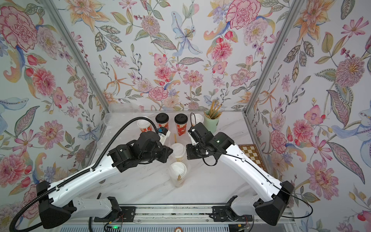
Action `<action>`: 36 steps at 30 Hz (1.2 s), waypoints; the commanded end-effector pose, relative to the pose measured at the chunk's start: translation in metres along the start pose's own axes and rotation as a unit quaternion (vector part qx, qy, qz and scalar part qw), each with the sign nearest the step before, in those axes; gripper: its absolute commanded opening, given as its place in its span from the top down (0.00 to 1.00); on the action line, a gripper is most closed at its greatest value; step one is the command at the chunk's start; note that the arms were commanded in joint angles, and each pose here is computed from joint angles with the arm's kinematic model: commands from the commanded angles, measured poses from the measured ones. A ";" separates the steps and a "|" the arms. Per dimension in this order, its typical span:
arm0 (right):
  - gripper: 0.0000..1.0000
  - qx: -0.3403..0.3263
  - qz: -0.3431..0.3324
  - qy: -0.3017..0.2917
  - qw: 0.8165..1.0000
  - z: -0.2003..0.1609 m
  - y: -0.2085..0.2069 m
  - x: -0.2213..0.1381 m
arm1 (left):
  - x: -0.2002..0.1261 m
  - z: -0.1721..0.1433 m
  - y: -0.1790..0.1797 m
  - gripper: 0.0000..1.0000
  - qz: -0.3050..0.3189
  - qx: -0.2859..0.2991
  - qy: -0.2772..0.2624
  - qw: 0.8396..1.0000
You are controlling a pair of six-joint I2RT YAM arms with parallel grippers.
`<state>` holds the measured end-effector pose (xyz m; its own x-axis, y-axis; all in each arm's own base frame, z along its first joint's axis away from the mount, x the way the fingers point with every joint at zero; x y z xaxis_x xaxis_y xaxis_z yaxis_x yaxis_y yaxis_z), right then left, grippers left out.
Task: Pack milk tea into plastic carrier bags
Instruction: Pick up the plastic carrier bag from the center of the board.
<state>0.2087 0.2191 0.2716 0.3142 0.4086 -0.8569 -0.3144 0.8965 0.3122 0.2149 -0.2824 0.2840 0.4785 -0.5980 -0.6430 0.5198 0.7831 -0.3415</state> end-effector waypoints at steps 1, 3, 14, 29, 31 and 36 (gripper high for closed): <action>1.00 0.003 0.003 -0.013 1.000 0.003 -0.001 -0.008 | -0.001 0.008 -0.002 0.94 -0.013 -0.001 -0.013 1.000; 1.00 0.001 0.008 -0.025 1.000 0.008 0.002 -0.014 | -0.003 0.012 -0.003 0.95 -0.019 -0.002 -0.019 1.000; 1.00 0.010 0.003 -0.087 0.996 0.032 -0.009 -0.045 | -0.007 0.045 -0.022 1.00 -0.066 0.007 -0.063 0.996; 1.00 0.082 -0.066 -0.175 0.979 0.066 -0.089 -0.090 | 0.046 0.113 -0.069 1.00 -0.123 0.068 -0.088 0.986; 1.00 0.097 -0.078 -0.189 0.974 0.069 -0.105 -0.098 | 0.057 0.122 -0.075 1.00 -0.133 0.072 -0.094 0.984; 1.00 0.133 -0.117 -0.221 0.959 0.078 -0.149 -0.116 | 0.084 0.152 -0.096 1.00 -0.176 0.086 -0.132 0.972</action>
<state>0.2834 0.0666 0.3350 0.6487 0.1913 -0.7366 0.0436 0.9570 0.2869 0.3004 -0.4184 0.3347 0.4083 -0.8035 -0.4331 0.7197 0.5753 -0.3887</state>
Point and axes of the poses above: each gripper's point midway between its finger pads, its own x axis out along the fingers, its own y axis along the line the jaws close on, z = x × y, the point moved 3 cm from there along -x, back along the fingers
